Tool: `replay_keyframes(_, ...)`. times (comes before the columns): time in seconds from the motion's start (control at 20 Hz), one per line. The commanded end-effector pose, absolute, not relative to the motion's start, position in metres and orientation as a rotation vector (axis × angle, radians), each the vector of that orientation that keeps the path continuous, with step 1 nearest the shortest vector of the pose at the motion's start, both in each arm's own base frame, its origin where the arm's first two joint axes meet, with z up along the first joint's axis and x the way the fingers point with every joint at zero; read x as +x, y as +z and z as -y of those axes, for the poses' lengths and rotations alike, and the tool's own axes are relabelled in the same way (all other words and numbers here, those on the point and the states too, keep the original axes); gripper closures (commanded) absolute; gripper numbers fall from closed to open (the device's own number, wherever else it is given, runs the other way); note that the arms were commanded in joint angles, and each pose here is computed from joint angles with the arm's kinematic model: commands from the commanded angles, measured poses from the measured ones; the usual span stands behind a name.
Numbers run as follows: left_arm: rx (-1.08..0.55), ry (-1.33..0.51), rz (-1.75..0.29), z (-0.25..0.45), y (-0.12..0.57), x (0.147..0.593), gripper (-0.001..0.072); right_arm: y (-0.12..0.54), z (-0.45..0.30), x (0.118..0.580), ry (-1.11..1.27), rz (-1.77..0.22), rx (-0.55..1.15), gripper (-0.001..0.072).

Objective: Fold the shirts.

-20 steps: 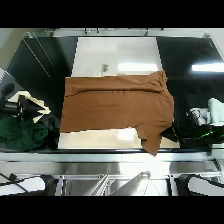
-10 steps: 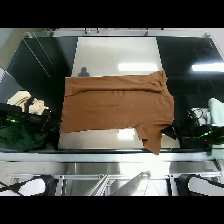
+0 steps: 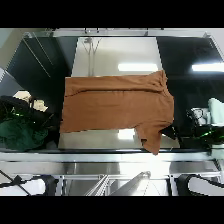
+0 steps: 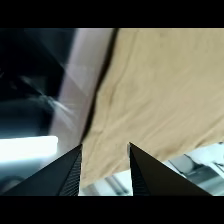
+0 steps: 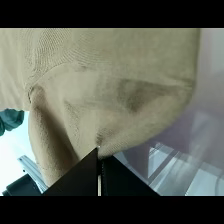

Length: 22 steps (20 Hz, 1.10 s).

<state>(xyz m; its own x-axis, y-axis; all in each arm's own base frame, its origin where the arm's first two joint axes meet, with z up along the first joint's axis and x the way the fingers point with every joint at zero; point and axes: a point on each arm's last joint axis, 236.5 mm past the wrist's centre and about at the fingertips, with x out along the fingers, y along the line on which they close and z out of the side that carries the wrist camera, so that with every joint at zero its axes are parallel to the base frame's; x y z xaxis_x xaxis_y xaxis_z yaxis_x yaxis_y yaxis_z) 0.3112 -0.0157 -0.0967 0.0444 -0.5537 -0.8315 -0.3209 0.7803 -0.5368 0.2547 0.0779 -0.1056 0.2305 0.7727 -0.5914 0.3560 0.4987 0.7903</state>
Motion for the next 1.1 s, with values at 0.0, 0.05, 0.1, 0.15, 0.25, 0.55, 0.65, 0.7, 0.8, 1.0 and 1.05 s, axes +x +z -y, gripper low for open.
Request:
replay_keyframes(0.0, -0.664, -0.170, -1.558, 0.000, -0.092, 0.308, 0.0403, -0.105, -0.078, 0.255, 0.389, -1.368, 1.079, 0.0695)
replay_keyframes(0.05, -0.673, -0.172, -1.587, 0.003, -0.098, 0.299, 0.0403, -0.105, -0.078, 0.255, 0.389, -1.368, 1.079, 0.0695)
replay_keyframes(0.1, -0.679, -0.174, -1.623, 0.006, -0.106, 0.290, 0.0402, -0.105, -0.078, 0.255, 0.389, -1.368, 1.079, 0.0695)
replay_keyframes(0.15, -0.687, -0.183, -1.669, 0.013, -0.116, 0.280, 0.0402, -0.105, -0.078, 0.254, 0.389, -1.368, 1.079, 0.0695)
replay_keyframes(0.25, -0.704, -0.204, -1.739, 0.026, -0.130, 0.267, 0.0403, -0.104, -0.079, 0.254, 0.392, -1.369, 1.080, 0.0695)
replay_keyframes(0.55, -0.677, -0.374, -1.690, 0.066, -0.117, 0.277, 0.0676, -0.096, -0.084, 0.250, 0.438, -1.373, 1.084, 0.0695)
replay_keyframes(0.65, -0.684, -0.373, -1.665, 0.059, -0.106, 0.278, 0.0676, -0.089, -0.083, 0.253, 0.452, -1.355, 1.069, 0.0695)
replay_keyframes(0.7, -0.701, -0.367, -1.648, 0.051, -0.100, 0.278, 0.0676, -0.084, -0.079, 0.256, 0.441, -1.339, 1.075, 0.0696)
replay_keyframes(0.8, -0.738, -0.358, -1.615, 0.035, -0.089, 0.277, 0.0676, -0.072, -0.069, 0.260, 0.437, -1.302, 1.099, 0.0695)
replay_keyframes(1.0, -0.812, -0.316, -1.522, 0.003, -0.070, 0.279, 0.0676, -0.050, -0.036, 0.267, 0.353, -1.188, 1.153, 0.0696)
replay_keyframes(1.05, -0.818, -0.318, -1.513, -0.001, -0.068, 0.277, 0.0676, -0.046, -0.031, 0.268, 0.345, -1.166, 1.152, 0.0696)
